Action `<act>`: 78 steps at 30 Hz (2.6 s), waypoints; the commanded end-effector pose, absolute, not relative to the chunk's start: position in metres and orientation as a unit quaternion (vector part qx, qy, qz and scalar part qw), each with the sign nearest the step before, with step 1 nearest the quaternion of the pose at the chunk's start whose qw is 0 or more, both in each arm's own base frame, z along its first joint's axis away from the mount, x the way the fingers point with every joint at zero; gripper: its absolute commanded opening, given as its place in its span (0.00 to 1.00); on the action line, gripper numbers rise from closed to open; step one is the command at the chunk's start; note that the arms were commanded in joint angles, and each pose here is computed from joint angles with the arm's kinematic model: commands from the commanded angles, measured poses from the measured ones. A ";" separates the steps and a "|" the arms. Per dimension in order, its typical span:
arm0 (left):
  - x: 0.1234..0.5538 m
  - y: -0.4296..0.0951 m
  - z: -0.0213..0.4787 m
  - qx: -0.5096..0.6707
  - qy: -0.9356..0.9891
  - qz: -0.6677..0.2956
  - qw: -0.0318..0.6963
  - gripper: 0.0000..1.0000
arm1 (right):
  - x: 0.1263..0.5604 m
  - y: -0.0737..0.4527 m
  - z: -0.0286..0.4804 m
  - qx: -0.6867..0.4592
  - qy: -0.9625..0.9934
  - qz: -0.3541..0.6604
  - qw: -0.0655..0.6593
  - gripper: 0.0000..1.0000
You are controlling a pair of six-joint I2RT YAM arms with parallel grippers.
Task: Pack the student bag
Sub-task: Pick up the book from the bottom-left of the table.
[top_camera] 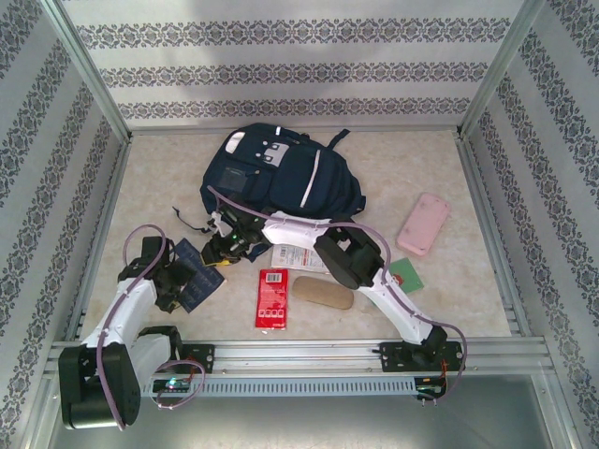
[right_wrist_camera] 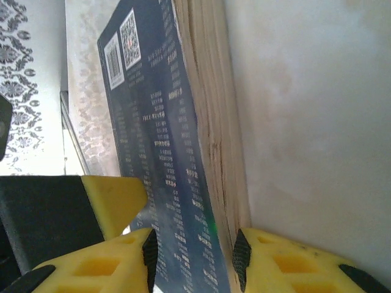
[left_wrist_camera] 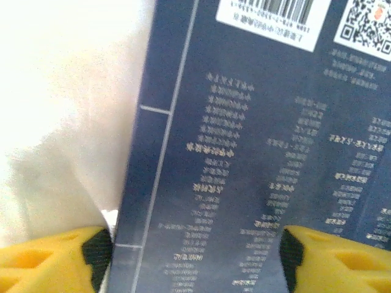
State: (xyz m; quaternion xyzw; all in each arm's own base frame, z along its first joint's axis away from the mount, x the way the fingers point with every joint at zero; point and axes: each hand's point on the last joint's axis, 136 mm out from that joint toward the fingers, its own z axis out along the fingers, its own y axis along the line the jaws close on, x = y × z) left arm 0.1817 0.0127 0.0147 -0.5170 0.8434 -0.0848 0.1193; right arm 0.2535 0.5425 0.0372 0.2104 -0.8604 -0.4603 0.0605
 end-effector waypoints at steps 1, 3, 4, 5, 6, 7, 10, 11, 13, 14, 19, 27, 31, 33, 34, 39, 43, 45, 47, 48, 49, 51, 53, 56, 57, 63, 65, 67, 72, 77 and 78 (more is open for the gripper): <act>0.204 -0.004 0.006 -0.514 0.830 -0.162 0.141 0.69 | 0.228 0.548 0.029 0.224 -0.850 -0.465 0.109 0.39; 0.205 -0.006 0.006 -0.512 0.831 -0.169 0.140 0.62 | 0.226 0.551 0.034 0.223 -0.846 -0.472 0.113 0.37; 0.206 -0.007 0.007 -0.510 0.831 -0.172 0.142 0.58 | 0.227 0.552 0.038 0.221 -0.843 -0.478 0.115 0.36; 0.208 -0.009 0.008 -0.508 0.831 -0.177 0.143 0.54 | 0.226 0.554 0.044 0.217 -0.837 -0.488 0.117 0.35; 0.209 -0.010 0.009 -0.505 0.831 -0.183 0.145 0.51 | 0.226 0.557 0.051 0.213 -0.830 -0.501 0.120 0.35; 0.210 -0.011 0.010 -0.504 0.831 -0.185 0.146 0.48 | 0.225 0.559 0.057 0.213 -0.824 -0.510 0.122 0.34; 0.212 -0.012 0.013 -0.501 0.830 -0.193 0.151 0.43 | 0.224 0.562 0.069 0.219 -0.819 -0.517 0.117 0.31; 0.212 -0.012 0.015 -0.500 0.830 -0.194 0.152 0.42 | 0.225 0.562 0.070 0.220 -0.820 -0.515 0.117 0.31; 0.212 -0.012 0.017 -0.497 0.831 -0.194 0.154 0.41 | 0.224 0.562 0.064 0.218 -0.824 -0.508 0.121 0.32; 0.212 -0.011 0.018 -0.497 0.832 -0.192 0.155 0.41 | 0.225 0.562 0.060 0.217 -0.827 -0.503 0.123 0.32; 0.209 -0.007 0.030 -0.492 0.837 -0.177 0.162 0.44 | 0.231 0.552 0.036 0.216 -0.854 -0.460 0.111 0.23; 0.201 0.012 0.065 -0.485 0.844 -0.124 0.193 0.72 | 0.260 0.534 0.090 0.207 -0.854 -0.475 0.039 0.00; 0.209 0.022 0.099 -0.454 0.857 -0.099 0.224 0.79 | 0.272 0.523 0.143 0.206 -0.843 -0.497 -0.011 0.00; 0.213 0.030 0.122 -0.438 0.861 -0.078 0.245 0.82 | 0.277 0.515 0.168 0.199 -0.835 -0.512 -0.035 0.00; 0.216 0.033 0.135 -0.429 0.862 -0.073 0.259 0.83 | 0.279 0.510 0.184 0.194 -0.829 -0.522 -0.049 0.00; 0.237 0.026 0.184 -0.388 0.866 -0.097 0.300 0.90 | 0.289 0.481 0.229 0.162 -0.809 -0.557 -0.092 0.00; 0.269 -0.015 0.209 -0.329 0.860 -0.222 0.320 0.92 | 0.288 0.460 0.259 0.150 -0.787 -0.588 -0.115 0.00; 0.282 -0.036 0.223 -0.296 0.851 -0.287 0.324 0.92 | 0.288 0.449 0.270 0.143 -0.778 -0.599 -0.126 0.00; 0.293 -0.053 0.236 -0.278 0.833 -0.347 0.329 0.92 | 0.289 0.440 0.278 0.133 -0.769 -0.611 -0.131 0.00; 0.299 -0.063 0.242 -0.265 0.820 -0.382 0.333 0.92 | 0.289 0.436 0.282 0.128 -0.762 -0.621 -0.131 0.00; 0.302 -0.071 0.247 -0.256 0.808 -0.413 0.333 0.91 | 0.289 0.433 0.284 0.120 -0.755 -0.632 -0.129 0.00; 0.307 -0.080 0.254 -0.248 0.789 -0.451 0.336 0.90 | 0.289 0.428 0.291 0.107 -0.739 -0.654 -0.123 0.00; 0.310 -0.088 0.258 -0.238 0.777 -0.474 0.339 0.90 | 0.291 0.423 0.296 0.093 -0.724 -0.673 -0.120 0.00; 0.311 -0.091 0.259 -0.235 0.778 -0.473 0.341 0.90 | 0.291 0.416 0.307 0.085 -0.705 -0.694 -0.118 0.00; 0.311 -0.090 0.257 -0.235 0.781 -0.468 0.340 0.90 | 0.290 0.414 0.311 0.084 -0.700 -0.699 -0.119 0.00; 0.313 -0.089 0.254 -0.238 0.784 -0.464 0.337 0.90 | 0.285 0.404 0.328 0.086 -0.683 -0.714 -0.126 0.00; 0.313 -0.088 0.251 -0.240 0.788 -0.458 0.335 0.89 | 0.284 0.400 0.332 0.086 -0.681 -0.715 -0.131 0.00; 0.315 -0.089 0.251 -0.238 0.786 -0.462 0.335 0.89 | 0.281 0.396 0.338 0.088 -0.677 -0.718 -0.135 0.00; 0.322 -0.099 0.260 -0.226 0.767 -0.498 0.337 0.86 | 0.274 0.393 0.340 0.089 -0.668 -0.727 -0.131 0.00; 0.330 -0.112 0.277 -0.209 0.731 -0.550 0.344 0.79 | 0.272 0.391 0.331 0.084 -0.666 -0.730 -0.126 0.00; 0.330 -0.116 0.281 -0.205 0.725 -0.560 0.345 0.78 | 0.272 0.390 0.330 0.084 -0.666 -0.730 -0.126 0.00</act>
